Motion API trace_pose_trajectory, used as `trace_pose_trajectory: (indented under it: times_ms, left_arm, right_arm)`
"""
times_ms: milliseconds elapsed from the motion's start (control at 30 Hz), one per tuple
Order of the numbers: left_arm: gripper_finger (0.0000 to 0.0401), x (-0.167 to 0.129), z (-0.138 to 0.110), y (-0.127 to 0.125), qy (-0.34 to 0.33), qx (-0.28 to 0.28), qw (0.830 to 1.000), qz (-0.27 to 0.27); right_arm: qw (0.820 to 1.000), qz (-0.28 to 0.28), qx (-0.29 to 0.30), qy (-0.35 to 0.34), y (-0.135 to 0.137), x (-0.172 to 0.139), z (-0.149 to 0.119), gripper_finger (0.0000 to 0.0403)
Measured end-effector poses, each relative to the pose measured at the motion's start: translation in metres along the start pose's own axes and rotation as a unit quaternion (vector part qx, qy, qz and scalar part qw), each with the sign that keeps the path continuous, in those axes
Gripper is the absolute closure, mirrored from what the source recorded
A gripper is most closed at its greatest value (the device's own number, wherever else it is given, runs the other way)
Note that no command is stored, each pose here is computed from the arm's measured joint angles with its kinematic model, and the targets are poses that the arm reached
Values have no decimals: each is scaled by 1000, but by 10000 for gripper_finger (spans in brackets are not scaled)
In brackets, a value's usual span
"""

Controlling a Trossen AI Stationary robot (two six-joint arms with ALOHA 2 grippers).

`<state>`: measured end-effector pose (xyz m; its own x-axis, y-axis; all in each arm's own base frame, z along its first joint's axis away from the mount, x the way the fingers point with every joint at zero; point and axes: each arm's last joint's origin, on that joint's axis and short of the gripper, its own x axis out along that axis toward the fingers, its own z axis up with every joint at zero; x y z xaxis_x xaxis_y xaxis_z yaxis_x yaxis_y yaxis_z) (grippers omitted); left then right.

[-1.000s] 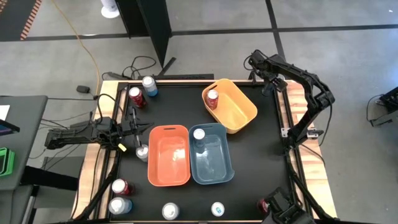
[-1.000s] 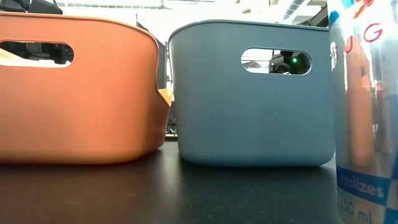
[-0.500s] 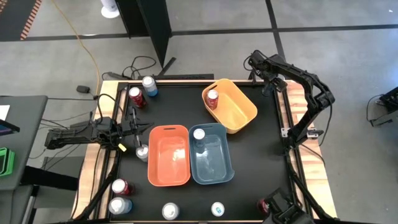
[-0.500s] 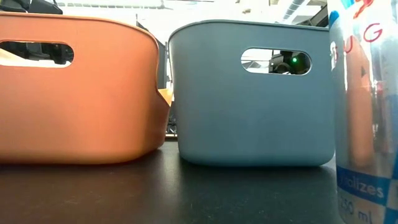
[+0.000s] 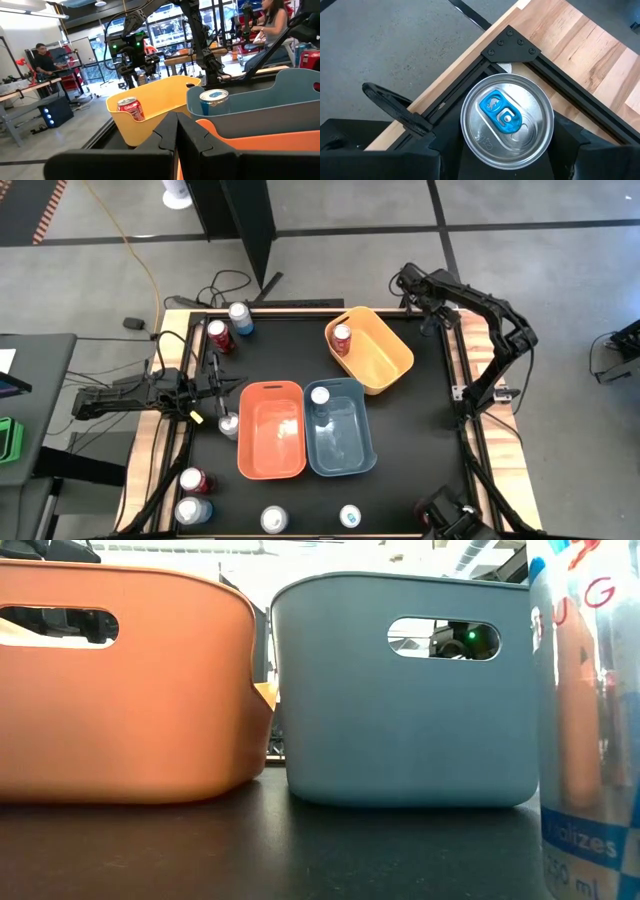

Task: Sort soda cans
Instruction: Put the top right blue soda can into the blue bin

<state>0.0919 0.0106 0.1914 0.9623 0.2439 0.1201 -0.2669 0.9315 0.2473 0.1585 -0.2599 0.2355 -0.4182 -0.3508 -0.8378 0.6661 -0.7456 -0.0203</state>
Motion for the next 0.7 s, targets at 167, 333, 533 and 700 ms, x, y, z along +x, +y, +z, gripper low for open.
trace_pose_trajectory:
  times_ms: [167, 333, 533, 700]
  left_arm:
    - [401, 0, 0, 0, 0, 0, 1000, 0]
    - [401, 0, 0, 0, 0, 0, 1000, 0]
    - [401, 0, 0, 0, 1, 0, 1000, 0]
    - [401, 0, 0, 0, 1, 0, 1000, -1]
  right_arm:
    - [1000, -1, -8, 1, 0, -2, -3, 178]
    - [1000, 2, -15, 0, 0, -5, -7, 179]
    - [1000, 4, -23, -1, 1, -6, -9, 182]
    - [1000, 2, -28, -3, 0, -4, -6, 182]
